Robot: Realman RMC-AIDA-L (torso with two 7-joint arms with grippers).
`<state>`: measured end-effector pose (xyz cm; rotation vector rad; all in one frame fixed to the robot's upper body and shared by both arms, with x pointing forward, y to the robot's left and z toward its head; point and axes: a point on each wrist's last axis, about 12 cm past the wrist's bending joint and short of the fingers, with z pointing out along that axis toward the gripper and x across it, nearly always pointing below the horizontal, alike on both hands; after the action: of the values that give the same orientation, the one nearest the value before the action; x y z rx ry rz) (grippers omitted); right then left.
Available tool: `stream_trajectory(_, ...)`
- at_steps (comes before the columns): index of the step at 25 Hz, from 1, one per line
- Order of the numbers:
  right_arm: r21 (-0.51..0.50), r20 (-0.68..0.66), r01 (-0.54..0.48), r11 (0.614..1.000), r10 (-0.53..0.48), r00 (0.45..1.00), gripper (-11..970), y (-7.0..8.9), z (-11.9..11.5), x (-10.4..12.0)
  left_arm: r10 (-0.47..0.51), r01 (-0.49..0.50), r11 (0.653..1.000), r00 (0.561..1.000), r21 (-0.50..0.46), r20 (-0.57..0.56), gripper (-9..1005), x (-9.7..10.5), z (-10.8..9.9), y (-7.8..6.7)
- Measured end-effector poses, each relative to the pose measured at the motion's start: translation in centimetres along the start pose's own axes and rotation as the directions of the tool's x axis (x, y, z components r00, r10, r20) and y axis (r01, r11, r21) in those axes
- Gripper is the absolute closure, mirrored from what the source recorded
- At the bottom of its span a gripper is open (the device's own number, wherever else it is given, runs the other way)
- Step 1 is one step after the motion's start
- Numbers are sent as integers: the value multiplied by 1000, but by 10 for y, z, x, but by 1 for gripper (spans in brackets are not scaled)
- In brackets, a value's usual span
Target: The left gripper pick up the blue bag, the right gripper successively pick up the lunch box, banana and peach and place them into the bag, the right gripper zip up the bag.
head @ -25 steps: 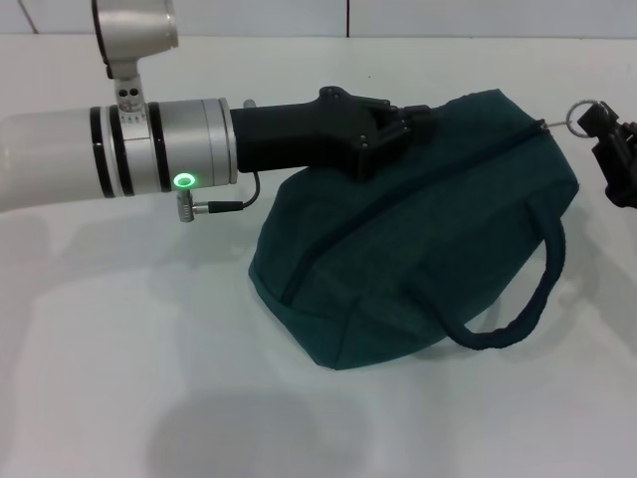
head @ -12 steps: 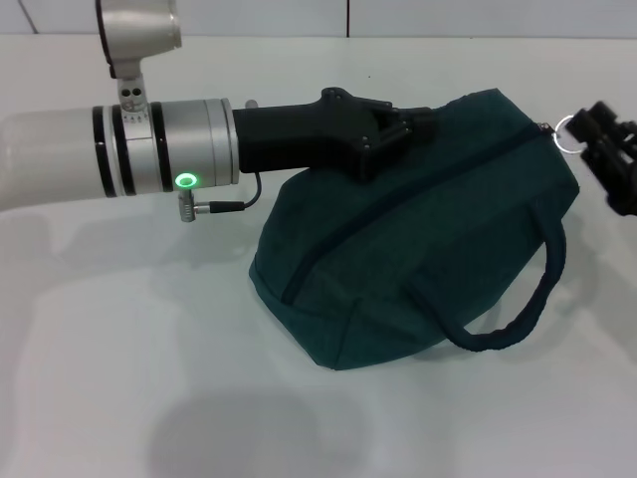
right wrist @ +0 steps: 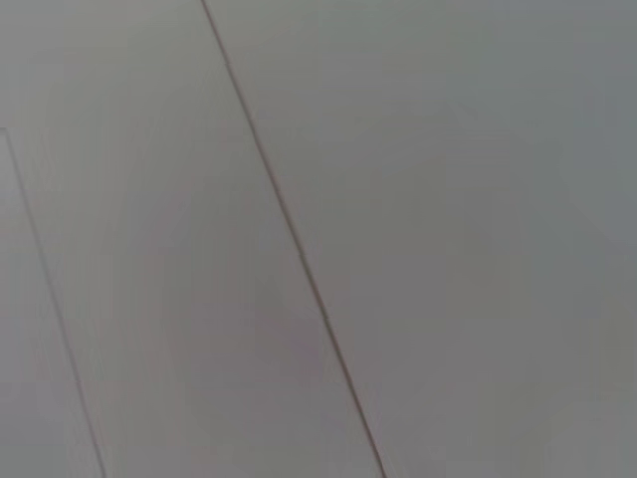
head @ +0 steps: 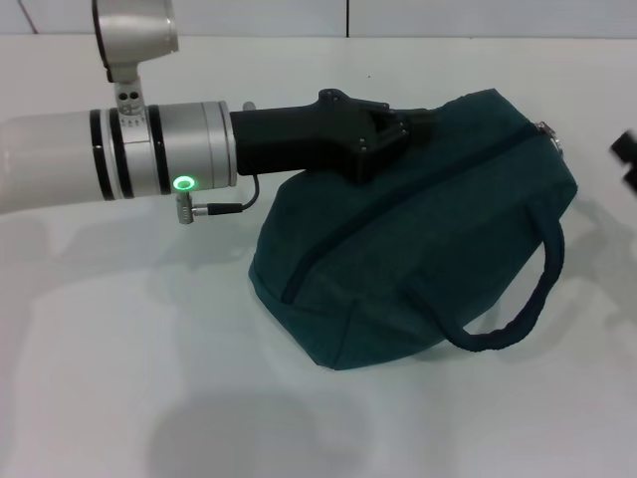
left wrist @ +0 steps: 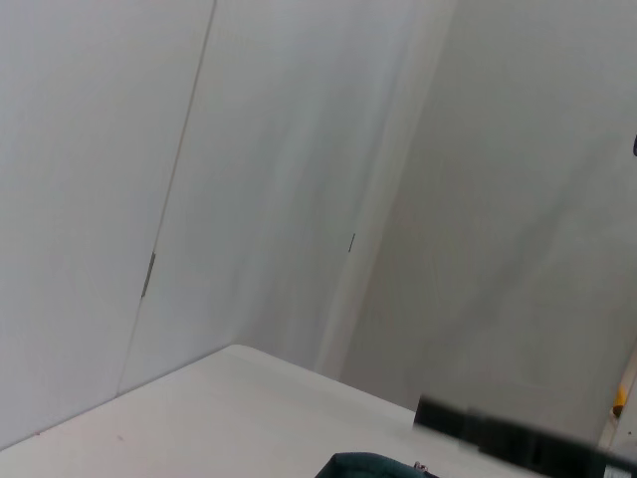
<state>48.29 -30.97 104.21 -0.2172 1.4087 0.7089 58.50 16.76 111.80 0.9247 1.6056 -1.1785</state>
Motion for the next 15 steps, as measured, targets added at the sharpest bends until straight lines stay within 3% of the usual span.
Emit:
stream_trajectory(4,-46,-101,94,995,-98,990,426,3,5,12,8,-8,1000,1000,1,0,956,-1,0,0)
stream_trajectory(15,-75,-119,144,987,-152,981,494,8,23,16,15,-15,1000,1000,3,1,958,-2,1,0)
